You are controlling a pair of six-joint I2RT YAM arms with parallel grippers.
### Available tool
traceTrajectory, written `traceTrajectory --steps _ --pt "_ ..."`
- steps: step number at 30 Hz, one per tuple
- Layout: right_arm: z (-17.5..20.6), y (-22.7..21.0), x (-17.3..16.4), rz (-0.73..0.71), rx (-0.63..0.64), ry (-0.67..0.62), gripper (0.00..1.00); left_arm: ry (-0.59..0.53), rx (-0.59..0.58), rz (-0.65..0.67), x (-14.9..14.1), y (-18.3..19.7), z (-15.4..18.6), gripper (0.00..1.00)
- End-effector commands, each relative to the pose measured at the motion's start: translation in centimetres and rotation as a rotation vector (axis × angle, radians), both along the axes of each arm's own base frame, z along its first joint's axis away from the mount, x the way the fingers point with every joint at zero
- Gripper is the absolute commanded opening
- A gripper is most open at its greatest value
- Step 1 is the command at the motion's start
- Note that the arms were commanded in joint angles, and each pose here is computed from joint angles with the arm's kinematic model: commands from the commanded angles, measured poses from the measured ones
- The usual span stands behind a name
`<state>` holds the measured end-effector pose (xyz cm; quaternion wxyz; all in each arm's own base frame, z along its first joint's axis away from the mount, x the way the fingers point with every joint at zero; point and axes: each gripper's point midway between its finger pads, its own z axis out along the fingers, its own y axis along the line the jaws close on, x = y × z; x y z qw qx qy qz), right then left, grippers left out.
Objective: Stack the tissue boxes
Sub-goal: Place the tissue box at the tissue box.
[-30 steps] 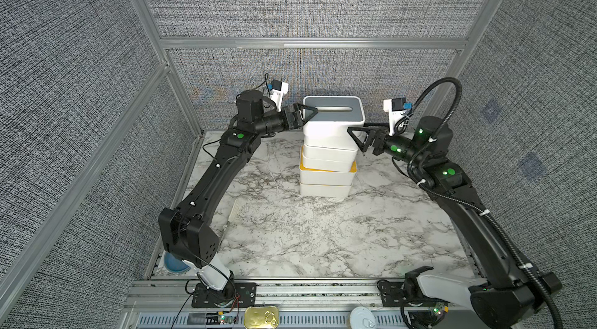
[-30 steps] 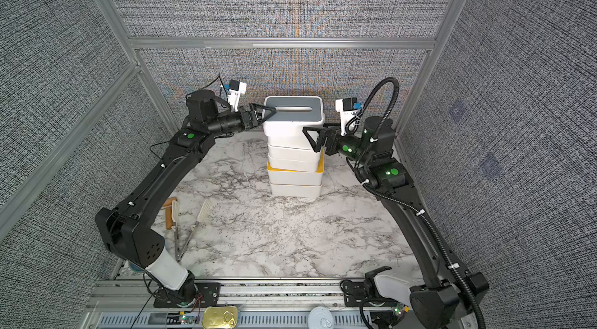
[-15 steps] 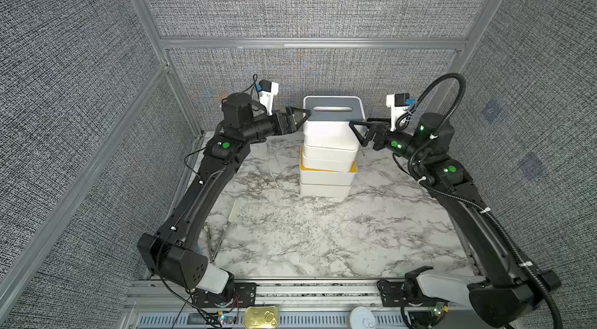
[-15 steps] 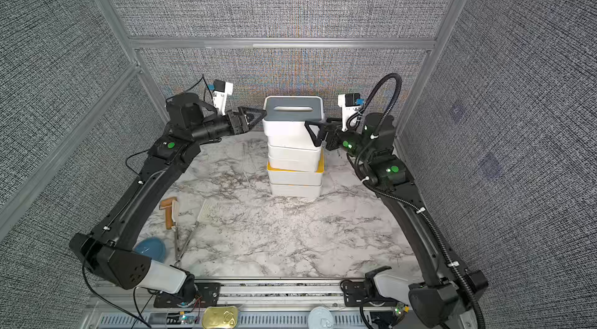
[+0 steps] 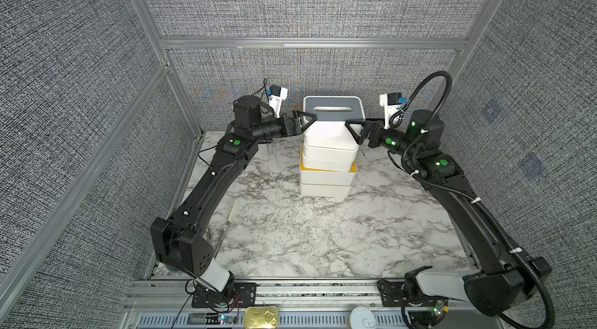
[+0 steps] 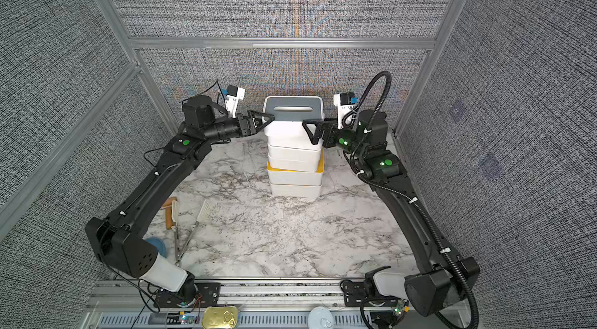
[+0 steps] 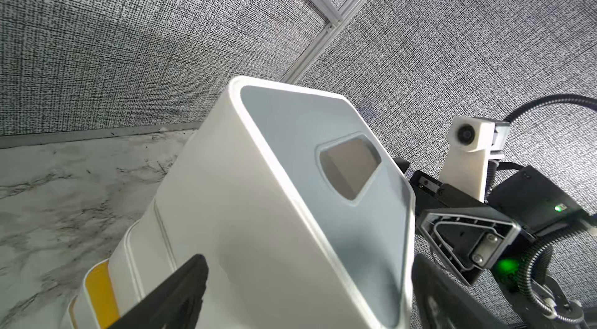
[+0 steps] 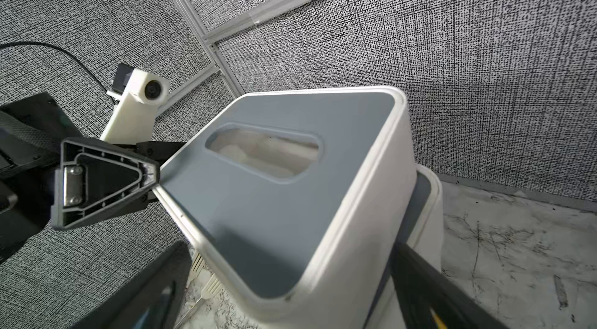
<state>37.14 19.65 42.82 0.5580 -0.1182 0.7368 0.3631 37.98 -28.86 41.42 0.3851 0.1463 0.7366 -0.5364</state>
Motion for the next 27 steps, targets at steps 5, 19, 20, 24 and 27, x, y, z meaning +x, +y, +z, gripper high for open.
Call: traceTrajectory --steps 5,19,20,24,27 --pt "0.1 0.6 -0.5 0.045 0.012 -0.010 0.99 -0.041 -0.030 -0.029 0.4 -0.8 1.1 0.99" --pt "0.6 0.8 -1.4 0.059 0.024 -0.027 0.99 -0.036 -0.033 -0.037 1.2 -1.4 1.0 0.99" --pt "0.5 0.8 -1.5 0.059 0.024 -0.027 0.99 -0.033 -0.032 -0.038 1.3 -1.4 0.9 0.99" --pt "0.5 0.6 -1.4 0.043 0.021 -0.026 0.99 -0.025 -0.032 -0.039 1.5 -1.6 0.7 0.99" --pt "0.4 0.5 -1.4 0.042 0.020 -0.027 0.99 -0.016 -0.029 -0.041 1.6 -1.7 0.3 0.99"
